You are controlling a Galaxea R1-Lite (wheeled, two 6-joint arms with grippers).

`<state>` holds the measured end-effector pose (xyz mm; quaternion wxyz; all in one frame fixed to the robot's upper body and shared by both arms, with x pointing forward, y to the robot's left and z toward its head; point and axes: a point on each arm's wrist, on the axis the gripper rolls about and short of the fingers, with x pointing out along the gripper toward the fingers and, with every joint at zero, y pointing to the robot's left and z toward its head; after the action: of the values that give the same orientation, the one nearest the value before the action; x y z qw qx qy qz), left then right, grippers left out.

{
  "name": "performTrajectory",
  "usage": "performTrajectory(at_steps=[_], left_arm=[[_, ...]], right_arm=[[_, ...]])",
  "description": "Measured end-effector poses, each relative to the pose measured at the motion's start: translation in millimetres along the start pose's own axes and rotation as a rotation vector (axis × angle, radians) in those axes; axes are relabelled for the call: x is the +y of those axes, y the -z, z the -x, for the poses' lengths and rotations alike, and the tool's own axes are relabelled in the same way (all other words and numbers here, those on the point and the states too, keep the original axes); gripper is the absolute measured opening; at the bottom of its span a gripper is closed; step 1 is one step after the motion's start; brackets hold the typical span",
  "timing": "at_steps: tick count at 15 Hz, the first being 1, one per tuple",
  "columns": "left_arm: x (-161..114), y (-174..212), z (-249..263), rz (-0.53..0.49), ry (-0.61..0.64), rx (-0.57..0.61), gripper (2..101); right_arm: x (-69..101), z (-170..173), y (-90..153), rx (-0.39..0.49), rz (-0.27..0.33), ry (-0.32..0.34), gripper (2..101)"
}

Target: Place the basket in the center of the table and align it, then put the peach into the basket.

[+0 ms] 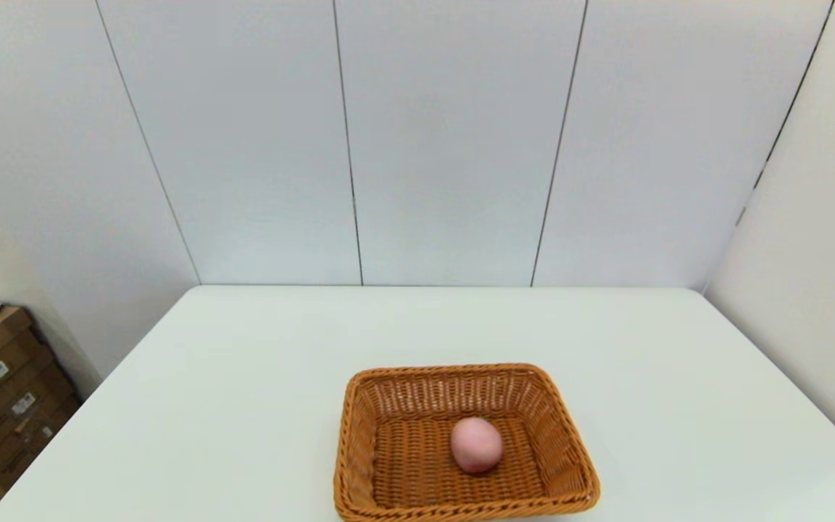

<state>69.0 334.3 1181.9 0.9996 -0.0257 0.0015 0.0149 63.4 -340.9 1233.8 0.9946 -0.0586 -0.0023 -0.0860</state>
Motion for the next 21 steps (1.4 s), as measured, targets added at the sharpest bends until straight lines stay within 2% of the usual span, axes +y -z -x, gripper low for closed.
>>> performTrajectory(at_steps=[1, 3, 6, 12, 21], left_arm=[[0.0, 0.0, 0.0, -0.001, -0.001, 0.000, 97.8], [0.0, 0.0, 0.0, -0.007, 0.000, 0.000, 97.8], [0.0, 0.0, 0.0, -0.001, 0.000, 0.000, 97.8], [0.0, -0.5, 0.0, 0.000, 0.000, -0.005, 97.8], [0.0, -0.4, 0.0, 0.005, 0.000, -0.004, 97.8]], right_arm=[[1.3, 3.1, 4.4, -0.028, -0.041, -0.054, 97.1], [4.9, 4.1, 18.4, -0.037, -0.064, -0.139, 97.1], [9.2, -0.5, 39.6, -0.007, -0.061, -0.179, 97.1], [11.0, -4.0, 50.3, 0.005, -0.124, -0.175, 97.1], [10.9, -4.1, 50.6, 0.007, -0.126, -0.170, 97.1]])
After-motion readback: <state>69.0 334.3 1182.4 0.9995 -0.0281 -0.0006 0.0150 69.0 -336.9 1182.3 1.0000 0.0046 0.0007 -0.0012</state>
